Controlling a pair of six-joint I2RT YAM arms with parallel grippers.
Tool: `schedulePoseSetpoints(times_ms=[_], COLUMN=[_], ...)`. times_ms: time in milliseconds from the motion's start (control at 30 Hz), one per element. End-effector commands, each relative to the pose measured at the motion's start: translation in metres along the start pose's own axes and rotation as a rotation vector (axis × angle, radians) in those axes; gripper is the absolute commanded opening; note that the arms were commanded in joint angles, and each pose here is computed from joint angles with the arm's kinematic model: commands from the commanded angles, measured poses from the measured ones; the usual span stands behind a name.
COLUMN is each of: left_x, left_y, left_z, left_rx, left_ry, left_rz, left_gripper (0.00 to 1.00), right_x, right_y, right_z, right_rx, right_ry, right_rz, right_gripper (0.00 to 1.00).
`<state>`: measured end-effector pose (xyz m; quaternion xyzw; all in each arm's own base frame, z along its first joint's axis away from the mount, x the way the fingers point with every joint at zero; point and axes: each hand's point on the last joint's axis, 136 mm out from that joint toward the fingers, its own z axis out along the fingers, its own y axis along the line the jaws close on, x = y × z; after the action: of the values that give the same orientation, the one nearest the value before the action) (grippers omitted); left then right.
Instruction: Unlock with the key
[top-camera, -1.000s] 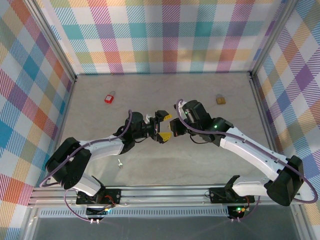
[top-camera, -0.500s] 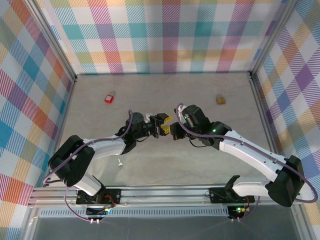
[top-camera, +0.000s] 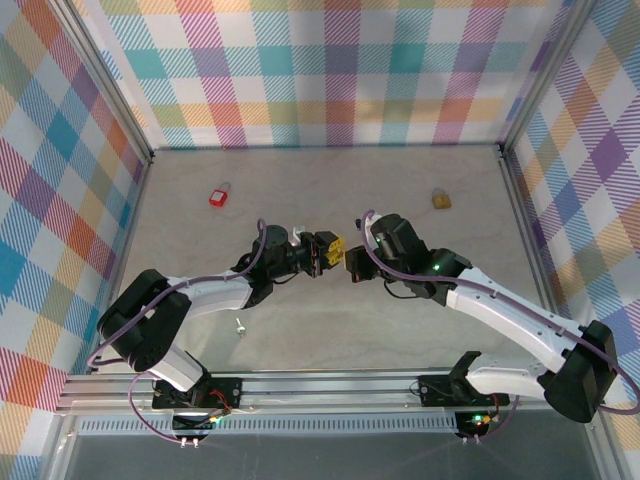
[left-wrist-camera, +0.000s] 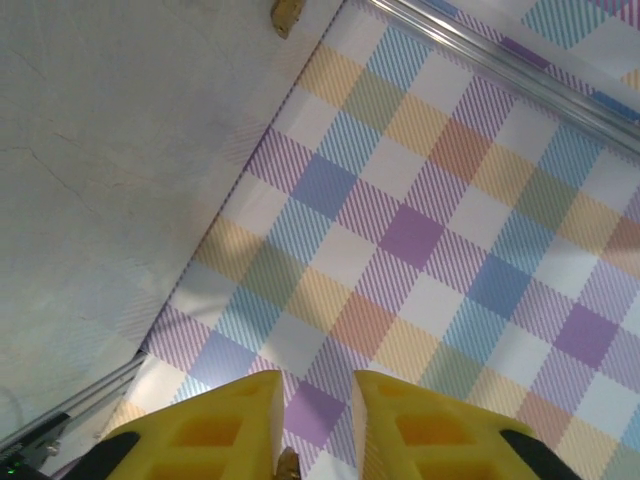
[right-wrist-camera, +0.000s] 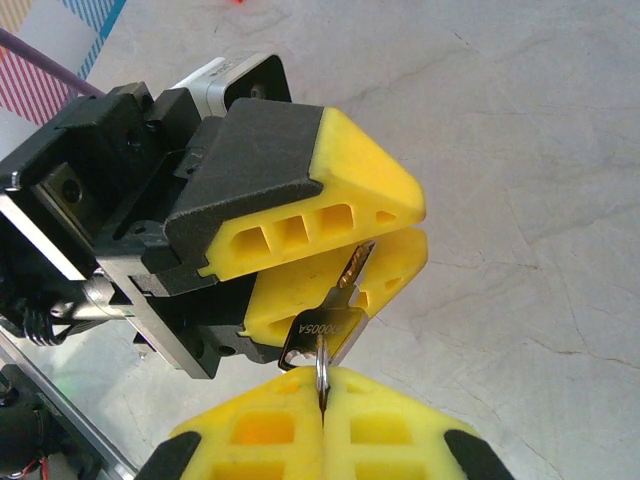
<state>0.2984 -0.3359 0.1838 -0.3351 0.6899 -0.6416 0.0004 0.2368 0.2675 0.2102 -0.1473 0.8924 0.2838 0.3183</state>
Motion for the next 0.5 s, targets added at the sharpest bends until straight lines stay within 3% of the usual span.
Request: schedulePoseSetpoints(times_ms=[0, 367, 467], left_x=[0.0046, 0.0064, 0.0088], left_y=[-0.0089, -0.0139, -0.0162], left_z=[-0.0018, -0.0043, -0.0091], left_rx=[0.010, 0.012, -0.007], left_ry=[0.004, 0.007, -0.001], left_rz=[0.031, 0.063, 0.107], left_gripper=[0.21, 0.00, 0.00], right_x=[-0.0003, 0.0004, -0.0011], right_y=[0.0016, -0.0007, 0.0001], right_z=[-0.0037, -0.0019, -0.0023], right_rx=[-0.006, 0.005, -0.002], right_ry=[-0.021, -0.015, -0.017], right_rz=[0.004, 0.007, 0.016], right_gripper=[0.00, 0.00, 0.00])
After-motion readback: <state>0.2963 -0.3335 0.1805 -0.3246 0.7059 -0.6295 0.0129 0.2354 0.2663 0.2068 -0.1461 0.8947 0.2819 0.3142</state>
